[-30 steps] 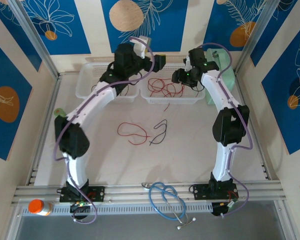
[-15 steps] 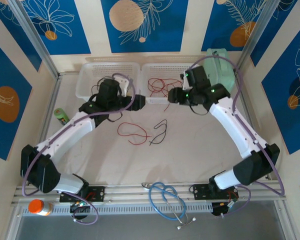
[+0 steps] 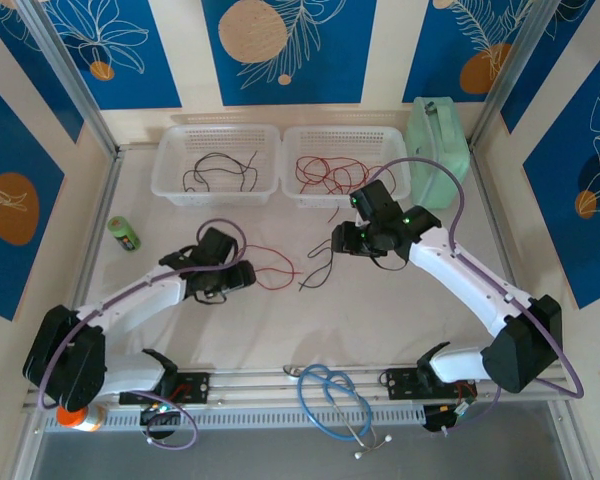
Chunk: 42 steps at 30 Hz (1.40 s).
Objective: Untangle the cables
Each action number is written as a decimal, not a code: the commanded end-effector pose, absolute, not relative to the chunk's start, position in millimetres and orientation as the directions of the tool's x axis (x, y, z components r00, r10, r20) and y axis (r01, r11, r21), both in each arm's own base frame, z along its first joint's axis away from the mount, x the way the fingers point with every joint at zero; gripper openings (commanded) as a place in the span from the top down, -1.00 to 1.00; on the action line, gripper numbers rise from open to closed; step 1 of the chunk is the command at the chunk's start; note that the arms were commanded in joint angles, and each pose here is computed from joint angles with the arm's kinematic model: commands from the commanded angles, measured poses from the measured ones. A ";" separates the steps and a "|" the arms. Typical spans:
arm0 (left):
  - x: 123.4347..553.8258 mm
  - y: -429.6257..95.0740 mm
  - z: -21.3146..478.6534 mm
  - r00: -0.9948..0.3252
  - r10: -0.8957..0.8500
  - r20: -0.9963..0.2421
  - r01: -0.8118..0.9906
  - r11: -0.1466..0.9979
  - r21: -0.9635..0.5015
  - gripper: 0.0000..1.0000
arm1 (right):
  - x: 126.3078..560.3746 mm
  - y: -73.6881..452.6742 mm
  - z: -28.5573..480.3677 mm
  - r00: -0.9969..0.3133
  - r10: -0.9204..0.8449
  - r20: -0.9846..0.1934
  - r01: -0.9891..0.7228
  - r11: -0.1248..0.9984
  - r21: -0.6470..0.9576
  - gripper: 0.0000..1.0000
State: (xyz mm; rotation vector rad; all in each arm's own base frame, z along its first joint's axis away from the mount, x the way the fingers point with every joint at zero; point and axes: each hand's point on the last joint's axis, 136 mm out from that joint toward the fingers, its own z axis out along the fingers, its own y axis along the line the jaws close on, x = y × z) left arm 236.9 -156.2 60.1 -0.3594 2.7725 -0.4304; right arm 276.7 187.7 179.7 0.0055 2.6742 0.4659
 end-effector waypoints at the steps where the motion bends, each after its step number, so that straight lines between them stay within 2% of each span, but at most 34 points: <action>1: 245.0 -162.6 56.1 -0.879 -0.398 -0.264 -0.289 0.884 -0.368 -0.40 | 278.6 195.2 184.7 -0.897 0.076 -0.436 -0.096 0.929 0.358 0.03; 7: 251.9 -169.2 49.1 -0.866 -0.417 -0.275 -0.329 0.891 -0.314 -0.29 | 274.5 199.4 178.3 -0.894 0.051 -0.445 -0.135 0.917 0.376 0.10; 11: 255.3 -176.7 46.0 -0.869 -0.410 -0.276 -0.341 0.902 -0.267 -0.12 | 274.1 203.8 177.0 -0.891 0.034 -0.453 -0.164 0.906 0.390 0.20; 16: 263.8 -180.0 50.8 -0.860 -0.405 -0.310 -0.353 0.911 -0.211 -0.05 | 270.9 208.2 177.4 -0.887 0.017 -0.461 -0.196 0.891 0.410 0.29; 29: 267.8 -193.6 39.3 -0.883 -0.373 -0.286 -0.362 0.928 -0.092 0.08 | 262.2 209.4 185.1 -0.866 0.003 -0.499 -0.252 0.861 0.442 0.33; 42: 260.6 -202.8 12.3 -0.910 -0.345 -0.228 -0.354 0.935 -0.004 0.31 | 258.9 204.0 193.6 -0.852 0.018 -0.523 -0.265 0.847 0.461 0.36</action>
